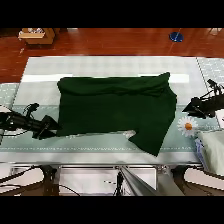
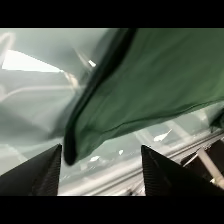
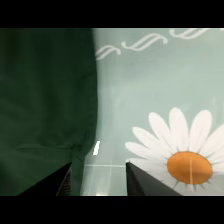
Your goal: Fold the shirts.
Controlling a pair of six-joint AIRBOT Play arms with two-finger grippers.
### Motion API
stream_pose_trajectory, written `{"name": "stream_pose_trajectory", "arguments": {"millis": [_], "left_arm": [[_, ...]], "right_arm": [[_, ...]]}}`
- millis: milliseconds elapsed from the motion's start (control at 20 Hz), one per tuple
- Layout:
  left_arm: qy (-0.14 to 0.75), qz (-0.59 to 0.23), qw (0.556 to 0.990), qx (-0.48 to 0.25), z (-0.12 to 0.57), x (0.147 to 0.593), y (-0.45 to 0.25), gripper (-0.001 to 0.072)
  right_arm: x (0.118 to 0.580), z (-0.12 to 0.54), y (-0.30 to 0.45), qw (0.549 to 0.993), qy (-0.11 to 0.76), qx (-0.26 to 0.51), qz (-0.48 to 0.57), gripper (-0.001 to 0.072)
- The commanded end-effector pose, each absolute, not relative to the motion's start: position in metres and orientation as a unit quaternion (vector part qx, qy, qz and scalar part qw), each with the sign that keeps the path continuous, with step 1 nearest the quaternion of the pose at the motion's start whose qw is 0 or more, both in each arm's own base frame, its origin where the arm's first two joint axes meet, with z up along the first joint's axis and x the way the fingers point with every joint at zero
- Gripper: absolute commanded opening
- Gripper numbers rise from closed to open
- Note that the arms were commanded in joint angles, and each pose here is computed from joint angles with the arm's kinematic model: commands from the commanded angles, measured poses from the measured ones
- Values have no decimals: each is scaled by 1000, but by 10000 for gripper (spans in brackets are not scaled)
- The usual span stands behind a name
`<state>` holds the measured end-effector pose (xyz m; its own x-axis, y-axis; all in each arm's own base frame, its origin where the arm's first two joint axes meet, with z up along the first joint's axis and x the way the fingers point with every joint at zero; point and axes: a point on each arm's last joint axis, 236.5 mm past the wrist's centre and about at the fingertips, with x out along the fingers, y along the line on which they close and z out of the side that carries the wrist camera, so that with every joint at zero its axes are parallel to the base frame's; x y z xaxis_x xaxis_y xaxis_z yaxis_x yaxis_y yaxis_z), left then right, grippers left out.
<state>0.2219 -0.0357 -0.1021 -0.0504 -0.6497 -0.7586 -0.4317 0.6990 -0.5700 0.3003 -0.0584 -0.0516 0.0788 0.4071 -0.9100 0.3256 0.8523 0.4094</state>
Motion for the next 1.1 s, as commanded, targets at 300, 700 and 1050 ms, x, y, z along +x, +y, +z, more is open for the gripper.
{"name": "stream_pose_trajectory", "arguments": {"millis": [300, 700, 1050], "left_arm": [[703, -121, 597, -367, -102, 236, -59, 23], [700, -126, 594, -375, -99, 235, -54, 23], [699, -135, 598, -368, -99, 234, -54, 23]], "right_arm": [[282, -54, -47, 658, 699, 274, 53, 472], [272, -90, -28, 686, 657, 311, 21, 461], [279, -117, 14, 704, 643, 301, 35, 231]]}}
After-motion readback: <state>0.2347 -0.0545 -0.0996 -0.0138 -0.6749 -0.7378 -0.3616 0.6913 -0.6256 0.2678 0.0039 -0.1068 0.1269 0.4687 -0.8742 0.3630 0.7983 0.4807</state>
